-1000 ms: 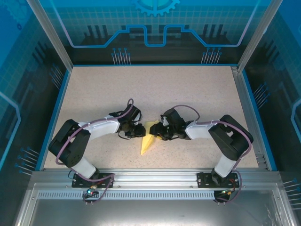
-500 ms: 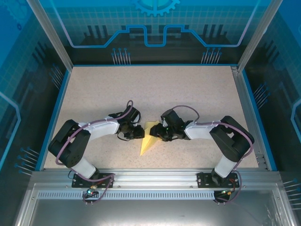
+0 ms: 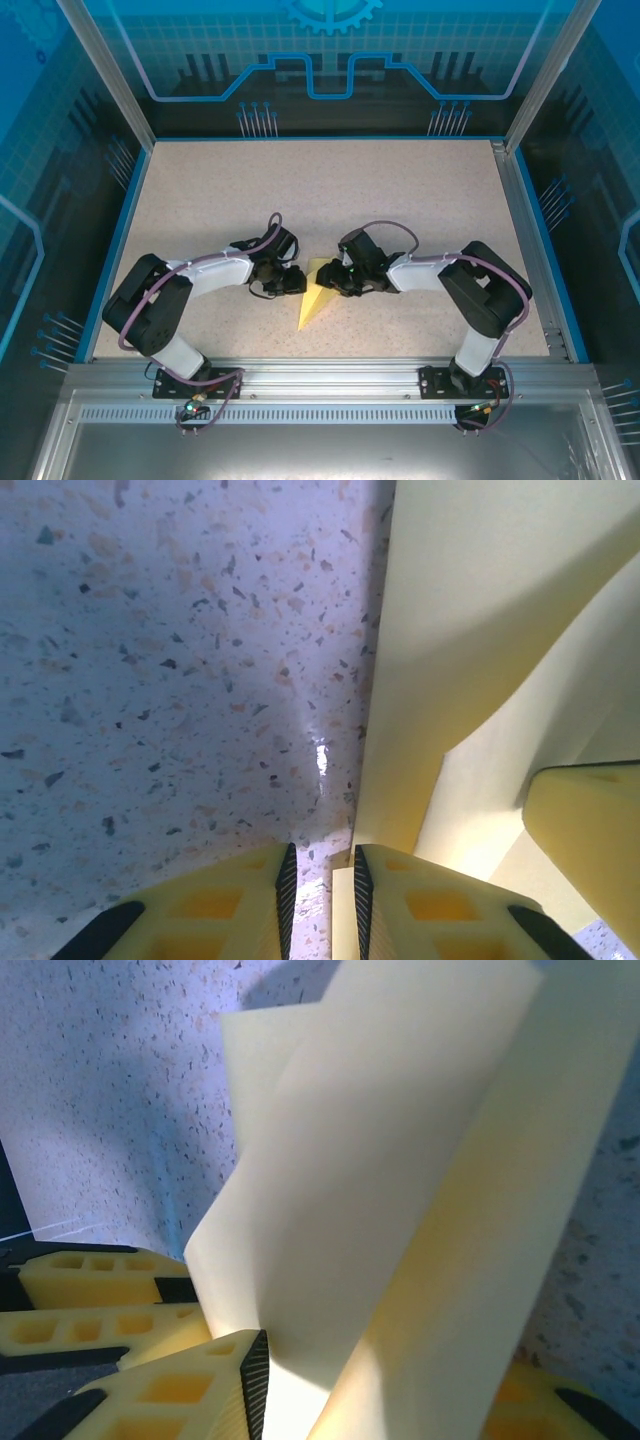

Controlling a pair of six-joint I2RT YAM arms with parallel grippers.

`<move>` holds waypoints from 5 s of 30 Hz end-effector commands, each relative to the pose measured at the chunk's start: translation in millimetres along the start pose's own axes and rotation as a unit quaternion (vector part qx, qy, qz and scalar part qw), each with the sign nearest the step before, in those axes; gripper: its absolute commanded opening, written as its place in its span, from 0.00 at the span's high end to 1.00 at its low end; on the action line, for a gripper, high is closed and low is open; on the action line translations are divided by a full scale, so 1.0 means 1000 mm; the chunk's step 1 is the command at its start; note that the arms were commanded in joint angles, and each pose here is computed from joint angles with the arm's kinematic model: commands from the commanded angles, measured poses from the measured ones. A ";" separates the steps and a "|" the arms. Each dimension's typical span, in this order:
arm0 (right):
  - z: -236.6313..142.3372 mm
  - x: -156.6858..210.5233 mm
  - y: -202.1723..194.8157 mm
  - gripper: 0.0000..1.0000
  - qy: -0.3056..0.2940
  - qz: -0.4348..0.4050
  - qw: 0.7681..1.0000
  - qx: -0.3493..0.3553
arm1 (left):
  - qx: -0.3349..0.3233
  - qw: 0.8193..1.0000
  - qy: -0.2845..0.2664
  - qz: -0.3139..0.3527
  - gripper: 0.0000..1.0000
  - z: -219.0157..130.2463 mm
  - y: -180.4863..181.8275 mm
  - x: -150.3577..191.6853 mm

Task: Fold a paper plane with a square sheet of paper (pick it up from the middle)
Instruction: Turn over the paper at the center of the table, then rotate the paper at the center of the table.

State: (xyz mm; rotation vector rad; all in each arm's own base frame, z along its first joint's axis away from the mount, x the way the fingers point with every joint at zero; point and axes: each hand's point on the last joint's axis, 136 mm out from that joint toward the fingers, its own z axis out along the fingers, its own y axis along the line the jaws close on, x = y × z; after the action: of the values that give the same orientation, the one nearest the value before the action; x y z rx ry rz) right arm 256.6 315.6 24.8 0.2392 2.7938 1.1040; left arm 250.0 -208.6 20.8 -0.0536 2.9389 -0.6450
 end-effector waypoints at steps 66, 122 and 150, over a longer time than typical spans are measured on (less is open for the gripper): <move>-0.022 -0.037 0.022 0.71 0.064 -0.319 0.841 0.433 | -0.097 0.948 -0.251 -0.167 0.54 -0.112 0.087 -0.010; -0.029 -0.109 -0.008 0.94 0.043 -0.152 0.983 -0.090 | -0.021 0.983 -0.137 -0.120 0.53 -0.067 0.038 -0.026; -0.090 -0.023 -0.009 0.90 0.012 -0.171 0.984 -0.039 | 0.090 0.984 -0.083 -0.132 0.52 -0.040 -0.009 -0.042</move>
State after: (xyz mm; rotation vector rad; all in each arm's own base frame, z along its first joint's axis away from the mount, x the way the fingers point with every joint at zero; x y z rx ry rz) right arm 292.8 242.0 105.1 -0.2408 2.5650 1.1170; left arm 271.0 -178.7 49.7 -0.4571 2.7676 -0.7511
